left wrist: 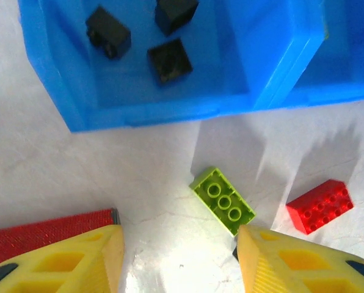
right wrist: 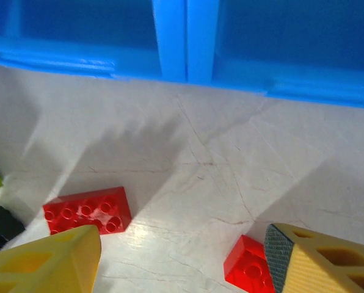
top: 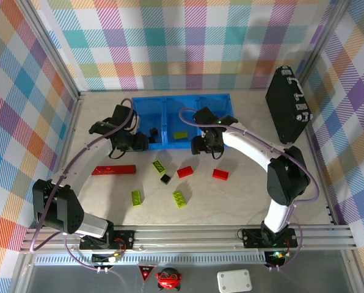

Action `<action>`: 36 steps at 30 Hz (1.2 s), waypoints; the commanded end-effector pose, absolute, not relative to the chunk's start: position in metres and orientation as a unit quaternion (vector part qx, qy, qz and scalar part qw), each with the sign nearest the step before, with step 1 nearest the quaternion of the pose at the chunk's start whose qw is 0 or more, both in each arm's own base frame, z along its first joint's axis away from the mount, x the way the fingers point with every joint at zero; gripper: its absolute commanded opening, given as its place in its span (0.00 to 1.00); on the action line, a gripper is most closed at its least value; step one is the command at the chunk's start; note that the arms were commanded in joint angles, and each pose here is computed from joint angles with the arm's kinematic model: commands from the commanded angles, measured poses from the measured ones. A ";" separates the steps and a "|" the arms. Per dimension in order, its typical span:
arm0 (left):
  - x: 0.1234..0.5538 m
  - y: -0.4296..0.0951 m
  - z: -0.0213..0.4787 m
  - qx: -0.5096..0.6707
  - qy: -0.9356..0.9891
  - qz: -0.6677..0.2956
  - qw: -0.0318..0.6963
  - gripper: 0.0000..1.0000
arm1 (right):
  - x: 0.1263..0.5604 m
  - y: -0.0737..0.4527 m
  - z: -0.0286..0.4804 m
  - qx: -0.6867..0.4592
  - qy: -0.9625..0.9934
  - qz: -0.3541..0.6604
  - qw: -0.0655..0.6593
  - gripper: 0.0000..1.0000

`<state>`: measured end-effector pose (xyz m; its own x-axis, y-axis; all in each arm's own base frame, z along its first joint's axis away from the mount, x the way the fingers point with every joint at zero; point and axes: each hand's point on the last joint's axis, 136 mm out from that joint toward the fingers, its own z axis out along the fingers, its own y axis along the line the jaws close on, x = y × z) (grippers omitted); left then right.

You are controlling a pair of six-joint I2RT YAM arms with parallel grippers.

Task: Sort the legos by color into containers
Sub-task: Pick up the lego from the center of the table.

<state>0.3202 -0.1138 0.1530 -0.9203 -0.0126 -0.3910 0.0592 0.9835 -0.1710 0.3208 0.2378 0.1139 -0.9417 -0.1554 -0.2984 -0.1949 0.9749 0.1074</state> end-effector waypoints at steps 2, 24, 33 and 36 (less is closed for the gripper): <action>0.297 -0.107 0.139 -0.010 0.981 -0.079 0.178 0.52 | 0.307 0.227 0.112 -0.061 0.986 0.063 0.142 0.73; 0.288 -0.099 0.153 0.087 0.964 -0.061 0.245 0.55 | 0.257 0.175 0.062 0.147 0.981 0.045 0.121 0.98; 0.287 -0.100 0.155 0.087 0.962 -0.066 0.252 0.55 | 0.257 0.177 0.038 0.165 0.980 0.036 0.105 0.92; 0.287 -0.100 0.155 0.087 0.961 -0.068 0.253 0.55 | 0.259 0.178 0.033 0.164 0.981 0.027 0.100 0.89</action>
